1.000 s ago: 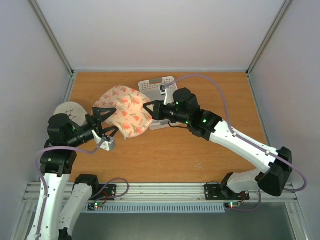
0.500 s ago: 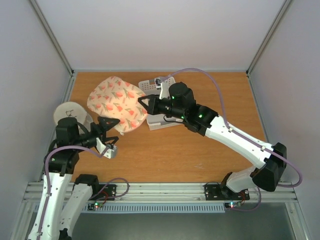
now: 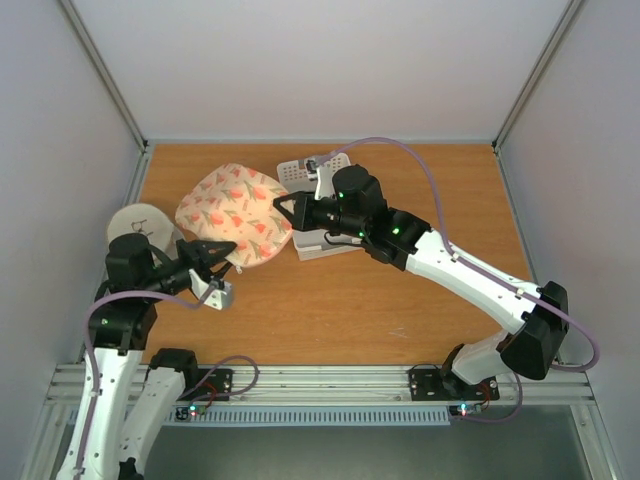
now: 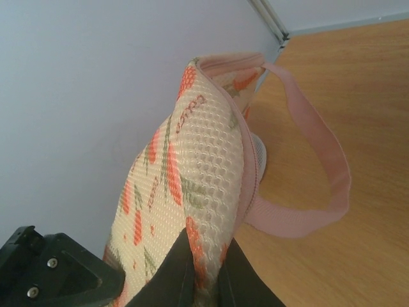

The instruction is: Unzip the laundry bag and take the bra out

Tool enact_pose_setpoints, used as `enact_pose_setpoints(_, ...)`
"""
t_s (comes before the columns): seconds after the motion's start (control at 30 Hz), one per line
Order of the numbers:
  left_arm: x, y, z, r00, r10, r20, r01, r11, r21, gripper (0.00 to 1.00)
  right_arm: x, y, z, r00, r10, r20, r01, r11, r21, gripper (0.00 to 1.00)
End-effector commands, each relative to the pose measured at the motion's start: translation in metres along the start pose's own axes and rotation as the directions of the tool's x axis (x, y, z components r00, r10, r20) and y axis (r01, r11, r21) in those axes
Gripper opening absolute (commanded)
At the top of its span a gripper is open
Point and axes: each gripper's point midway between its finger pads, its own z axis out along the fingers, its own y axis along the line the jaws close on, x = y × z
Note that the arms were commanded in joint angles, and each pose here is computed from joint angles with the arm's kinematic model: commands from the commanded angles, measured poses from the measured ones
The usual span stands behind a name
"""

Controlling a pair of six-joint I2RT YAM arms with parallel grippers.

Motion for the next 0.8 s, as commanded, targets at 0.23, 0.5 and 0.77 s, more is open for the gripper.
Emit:
enact_pose_setpoints(0.23,-0.051,-0.005,-0.033,0.895,-0.441,0.066,0.428,0.891,0.151,0.01,-0.03,0.009,-0.006,0.979,-0.195,0.052,0.192,0.98,0.06,0.28)
enact_pose_setpoints(0.5,-0.025,-0.03,-0.04,0.448,-0.864,-0.231,0.893,0.446,0.063,0.01,-0.047,-0.006,-0.036,0.856,-0.516,0.03,0.495,0.834,0.242,0.5)
enact_pose_setpoints(0.77,0.015,-0.022,-0.044,0.174,-0.908,-0.381,0.955,0.25,-0.161,0.01,0.009,0.047,-0.052,0.626,-0.768,0.135,0.73,0.638,0.245,0.5)
